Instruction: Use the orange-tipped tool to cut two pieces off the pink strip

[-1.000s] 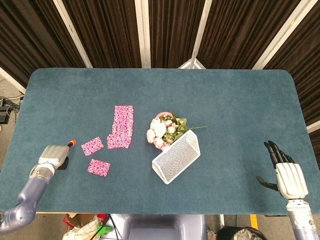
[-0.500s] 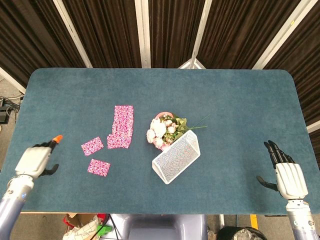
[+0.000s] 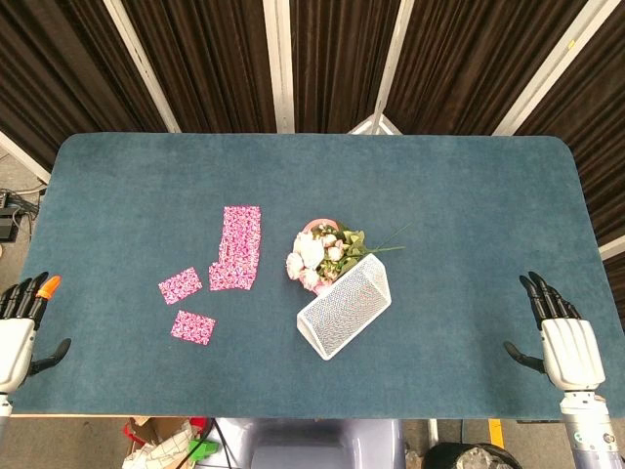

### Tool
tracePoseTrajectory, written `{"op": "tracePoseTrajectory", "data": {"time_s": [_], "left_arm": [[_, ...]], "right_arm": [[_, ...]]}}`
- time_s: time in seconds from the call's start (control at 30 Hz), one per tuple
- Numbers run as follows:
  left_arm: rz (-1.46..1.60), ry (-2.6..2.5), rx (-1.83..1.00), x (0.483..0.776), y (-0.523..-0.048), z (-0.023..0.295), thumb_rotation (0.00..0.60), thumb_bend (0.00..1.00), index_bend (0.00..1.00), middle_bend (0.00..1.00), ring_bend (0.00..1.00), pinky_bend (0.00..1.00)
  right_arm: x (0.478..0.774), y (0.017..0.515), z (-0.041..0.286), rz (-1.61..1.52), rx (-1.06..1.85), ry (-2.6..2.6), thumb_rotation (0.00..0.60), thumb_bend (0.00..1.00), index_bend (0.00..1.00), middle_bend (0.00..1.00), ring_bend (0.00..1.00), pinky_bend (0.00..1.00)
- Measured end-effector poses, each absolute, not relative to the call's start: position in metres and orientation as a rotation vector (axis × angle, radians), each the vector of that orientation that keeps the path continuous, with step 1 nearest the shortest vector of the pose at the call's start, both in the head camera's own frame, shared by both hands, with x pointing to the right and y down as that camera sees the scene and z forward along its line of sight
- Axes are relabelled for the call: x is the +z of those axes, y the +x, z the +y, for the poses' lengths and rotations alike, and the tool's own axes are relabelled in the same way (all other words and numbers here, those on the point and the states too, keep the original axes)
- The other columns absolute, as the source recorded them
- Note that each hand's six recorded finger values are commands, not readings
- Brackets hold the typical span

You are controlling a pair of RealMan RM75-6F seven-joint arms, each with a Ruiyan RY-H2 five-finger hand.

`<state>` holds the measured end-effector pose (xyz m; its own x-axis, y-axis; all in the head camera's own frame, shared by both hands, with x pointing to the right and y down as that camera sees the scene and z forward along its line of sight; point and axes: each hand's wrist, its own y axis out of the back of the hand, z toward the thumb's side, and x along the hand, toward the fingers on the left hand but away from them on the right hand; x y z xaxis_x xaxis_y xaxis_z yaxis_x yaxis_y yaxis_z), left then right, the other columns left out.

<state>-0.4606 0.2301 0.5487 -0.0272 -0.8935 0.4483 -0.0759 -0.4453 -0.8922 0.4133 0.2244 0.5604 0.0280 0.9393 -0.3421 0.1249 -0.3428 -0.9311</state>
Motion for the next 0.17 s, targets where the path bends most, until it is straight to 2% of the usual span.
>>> {"op": "tracePoseTrajectory", "data": {"time_s": [0.17], "left_arm": [[1.018,-1.604,-1.542,0.5523,-0.4602,0.2337,0.600,0.38,0.00,0.00,0.00,0.05]], "right_arm": [[0.5577,0.4153,0.2251,-1.107,1.406,-1.547,0.600,0.19,0.00,0.08,0.15,0.29]]}}
